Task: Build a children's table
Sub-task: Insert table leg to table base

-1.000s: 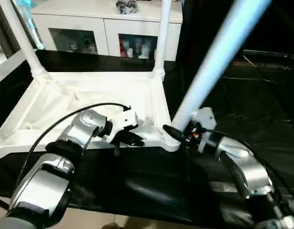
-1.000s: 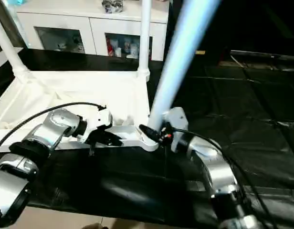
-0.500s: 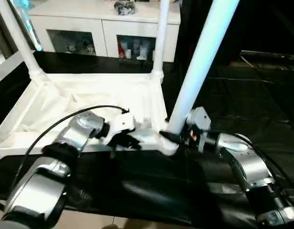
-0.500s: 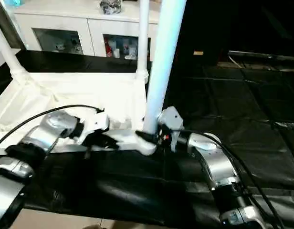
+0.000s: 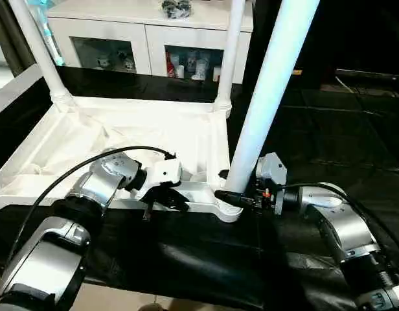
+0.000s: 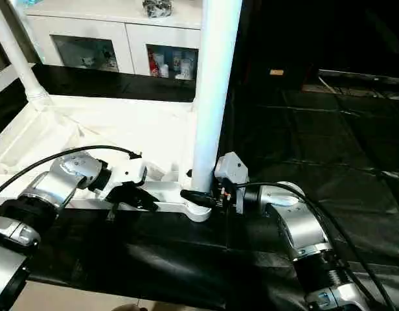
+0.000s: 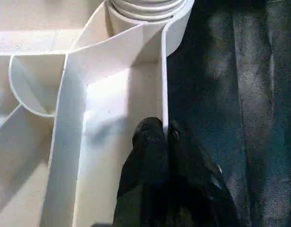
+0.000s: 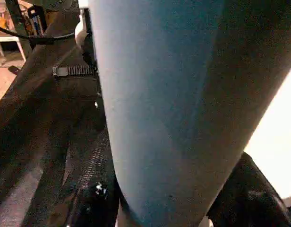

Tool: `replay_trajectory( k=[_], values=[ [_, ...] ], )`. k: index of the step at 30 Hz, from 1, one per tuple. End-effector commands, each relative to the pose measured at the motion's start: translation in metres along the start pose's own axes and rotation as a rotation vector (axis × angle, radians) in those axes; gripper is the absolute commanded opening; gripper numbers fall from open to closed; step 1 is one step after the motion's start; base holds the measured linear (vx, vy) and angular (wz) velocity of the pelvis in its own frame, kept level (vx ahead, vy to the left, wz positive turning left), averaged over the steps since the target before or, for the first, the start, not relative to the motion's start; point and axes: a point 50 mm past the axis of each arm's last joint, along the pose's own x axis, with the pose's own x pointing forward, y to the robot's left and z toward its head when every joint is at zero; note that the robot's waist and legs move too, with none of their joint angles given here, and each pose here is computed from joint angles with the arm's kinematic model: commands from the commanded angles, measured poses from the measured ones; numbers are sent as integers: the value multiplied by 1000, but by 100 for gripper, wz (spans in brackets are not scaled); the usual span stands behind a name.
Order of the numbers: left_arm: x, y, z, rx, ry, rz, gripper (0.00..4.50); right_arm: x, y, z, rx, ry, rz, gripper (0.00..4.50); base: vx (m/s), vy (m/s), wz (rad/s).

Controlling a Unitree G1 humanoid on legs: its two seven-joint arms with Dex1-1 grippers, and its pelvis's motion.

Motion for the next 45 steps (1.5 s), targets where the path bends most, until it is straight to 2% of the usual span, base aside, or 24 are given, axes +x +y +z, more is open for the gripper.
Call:
replay_trajectory(
  k=[1,4,8,9,10,15,18,20,29,30,34,35,37,40,45],
  values=[
    [-1,11,13,-1,-16,97,0,13,16,-38,166,127,-3,191,0,0,0],
    [-3,14,15,-31,-36,139,0,14,8,-38,162,133,-92,191,0,0,0],
    [-14,20,24,-124,-83,294,0,20,-23,-36,213,143,-379,191,0,0,0],
    [-19,19,31,-177,-108,370,0,24,-39,-37,249,168,-531,191,0,0,0],
    [-19,18,32,-187,-113,382,0,24,-42,-37,255,173,-555,191,-31,12,-20],
    [-7,3,55,-247,-185,409,0,30,-63,-32,304,195,-753,191,-10,5,-9],
    [1,0,59,-242,-181,413,0,33,-63,-32,315,198,-754,191,63,-31,1],
    [11,6,56,-244,-144,462,0,41,-59,-34,317,218,-723,191,26,-16,1],
    [10,7,53,-289,-89,535,0,46,-57,-40,334,231,-708,191,0,0,0],
    [10,7,52,-291,-86,541,0,46,-56,-41,352,223,-708,247,0,0,0],
    [11,10,49,-277,-73,562,0,46,-56,-42,356,223,-713,267,0,0,0],
    [11,12,49,-278,-74,566,0,46,-55,-43,357,213,-717,290,0,0,0],
    [12,15,48,-281,-78,575,0,43,-55,-43,355,192,-729,300,0,0,0],
    [10,20,47,-271,-70,598,0,38,-55,-42,342,142,-739,328,0,0,0],
    [6,26,46,-246,-59,601,0,23,-46,-37,311,20,-694,367,0,0,0]
  ],
)
